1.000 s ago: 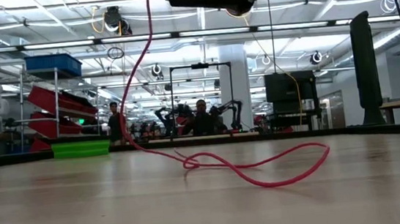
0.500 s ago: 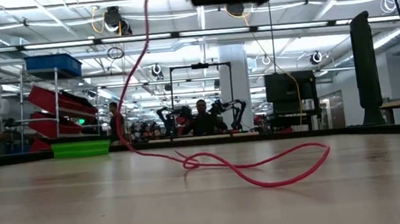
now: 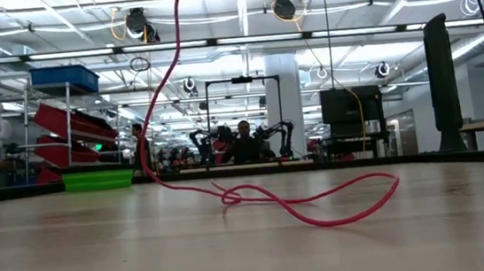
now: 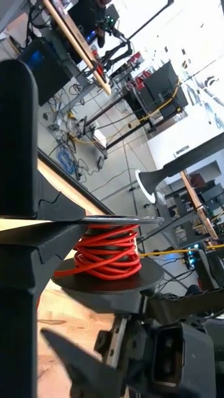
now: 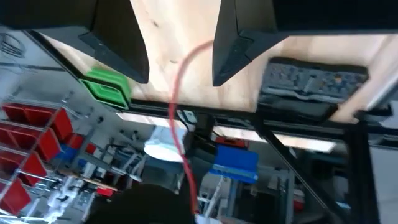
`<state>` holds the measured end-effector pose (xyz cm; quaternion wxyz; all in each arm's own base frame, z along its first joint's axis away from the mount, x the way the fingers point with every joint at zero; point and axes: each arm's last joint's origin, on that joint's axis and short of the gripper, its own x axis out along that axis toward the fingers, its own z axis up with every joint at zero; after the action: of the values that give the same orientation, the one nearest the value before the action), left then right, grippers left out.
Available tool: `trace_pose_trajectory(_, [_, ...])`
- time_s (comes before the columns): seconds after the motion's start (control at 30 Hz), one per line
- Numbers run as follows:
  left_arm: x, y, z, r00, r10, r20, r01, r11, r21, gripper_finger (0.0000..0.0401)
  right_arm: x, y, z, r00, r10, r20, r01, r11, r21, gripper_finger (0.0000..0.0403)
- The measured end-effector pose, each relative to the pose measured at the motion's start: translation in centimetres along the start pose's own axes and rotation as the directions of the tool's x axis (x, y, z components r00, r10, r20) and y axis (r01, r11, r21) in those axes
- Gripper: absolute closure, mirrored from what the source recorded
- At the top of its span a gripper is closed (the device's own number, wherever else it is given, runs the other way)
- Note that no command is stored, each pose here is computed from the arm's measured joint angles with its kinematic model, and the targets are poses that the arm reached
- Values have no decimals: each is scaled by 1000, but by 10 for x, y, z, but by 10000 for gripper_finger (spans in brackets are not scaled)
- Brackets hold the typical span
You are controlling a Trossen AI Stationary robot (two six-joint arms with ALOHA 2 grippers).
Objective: Coil cords
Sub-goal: Uncoil the red wire from the spool
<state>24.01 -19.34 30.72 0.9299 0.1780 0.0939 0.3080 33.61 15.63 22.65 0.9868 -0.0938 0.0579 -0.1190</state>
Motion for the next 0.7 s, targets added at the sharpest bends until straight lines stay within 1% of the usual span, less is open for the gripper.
trace_pose_trajectory(0.1, [2, 0, 0, 1000, -6, -3, 6, 1000, -1, 397, 5, 1, -2, 999, 39, 29, -40, 999, 6, 238])
trace_pose_trajectory(0.5, [9, 0, 0, 999, -46, -13, 45, 999, -12, 397, 16, -12, -4, 1000, -5, 31, 4, 999, 43, 239])
trace_pose_trajectory(0.57, [9, 0, 0, 999, -46, -13, 46, 999, -13, 397, 16, -12, -4, 1000, -4, 31, 3, 999, 43, 245])
trace_pose_trajectory(0.7, [9, 0, 0, 999, -46, -13, 46, 999, -14, 397, 16, -11, -5, 1000, 12, 28, -13, 999, 38, 271])
